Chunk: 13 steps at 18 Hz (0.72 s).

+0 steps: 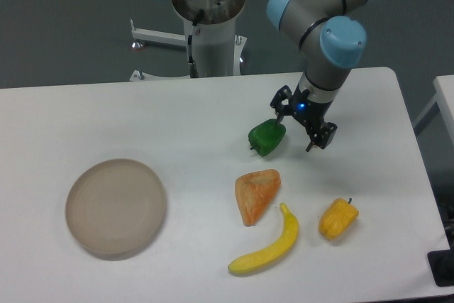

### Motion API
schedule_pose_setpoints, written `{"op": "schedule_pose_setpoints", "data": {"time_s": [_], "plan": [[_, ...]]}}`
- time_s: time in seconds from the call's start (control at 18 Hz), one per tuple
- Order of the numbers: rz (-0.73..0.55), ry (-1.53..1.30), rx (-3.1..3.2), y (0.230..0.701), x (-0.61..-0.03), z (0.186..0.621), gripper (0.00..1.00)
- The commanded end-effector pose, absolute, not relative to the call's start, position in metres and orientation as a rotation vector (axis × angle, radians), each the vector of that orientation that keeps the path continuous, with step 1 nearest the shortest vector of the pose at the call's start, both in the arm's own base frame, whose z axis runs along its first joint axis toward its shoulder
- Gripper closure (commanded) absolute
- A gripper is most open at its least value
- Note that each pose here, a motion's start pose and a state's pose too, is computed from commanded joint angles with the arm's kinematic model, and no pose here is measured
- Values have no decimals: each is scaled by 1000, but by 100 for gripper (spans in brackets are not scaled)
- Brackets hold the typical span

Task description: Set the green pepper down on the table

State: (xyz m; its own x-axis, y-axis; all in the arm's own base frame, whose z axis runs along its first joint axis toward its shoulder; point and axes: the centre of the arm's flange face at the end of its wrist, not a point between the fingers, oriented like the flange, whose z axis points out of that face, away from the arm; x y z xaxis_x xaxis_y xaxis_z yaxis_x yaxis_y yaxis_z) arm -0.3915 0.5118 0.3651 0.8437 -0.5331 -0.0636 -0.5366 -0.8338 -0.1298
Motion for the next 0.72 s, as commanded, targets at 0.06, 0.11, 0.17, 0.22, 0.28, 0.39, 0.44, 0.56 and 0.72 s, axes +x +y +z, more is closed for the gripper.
{"op": "schedule_pose_setpoints", "data": {"time_s": [0.06,0.11,0.17,0.22,0.28,0.39,0.44,0.56,0.72], "plan": [[65,866,-2887,512,-396,369,0],[86,886,-2894,515,-400,371,0],[115,893,-2900,517,-405,377,0],[137,897,-2908,519,-409,380,0],[151,895,-2911,521,-413,383,0],[189,896,-2916,525,-421,391,0],[202,902,-2928,527,-424,390,0],[230,904,-2945,530,-429,393,0],[265,913,-2962,535,-434,397,0]]}}
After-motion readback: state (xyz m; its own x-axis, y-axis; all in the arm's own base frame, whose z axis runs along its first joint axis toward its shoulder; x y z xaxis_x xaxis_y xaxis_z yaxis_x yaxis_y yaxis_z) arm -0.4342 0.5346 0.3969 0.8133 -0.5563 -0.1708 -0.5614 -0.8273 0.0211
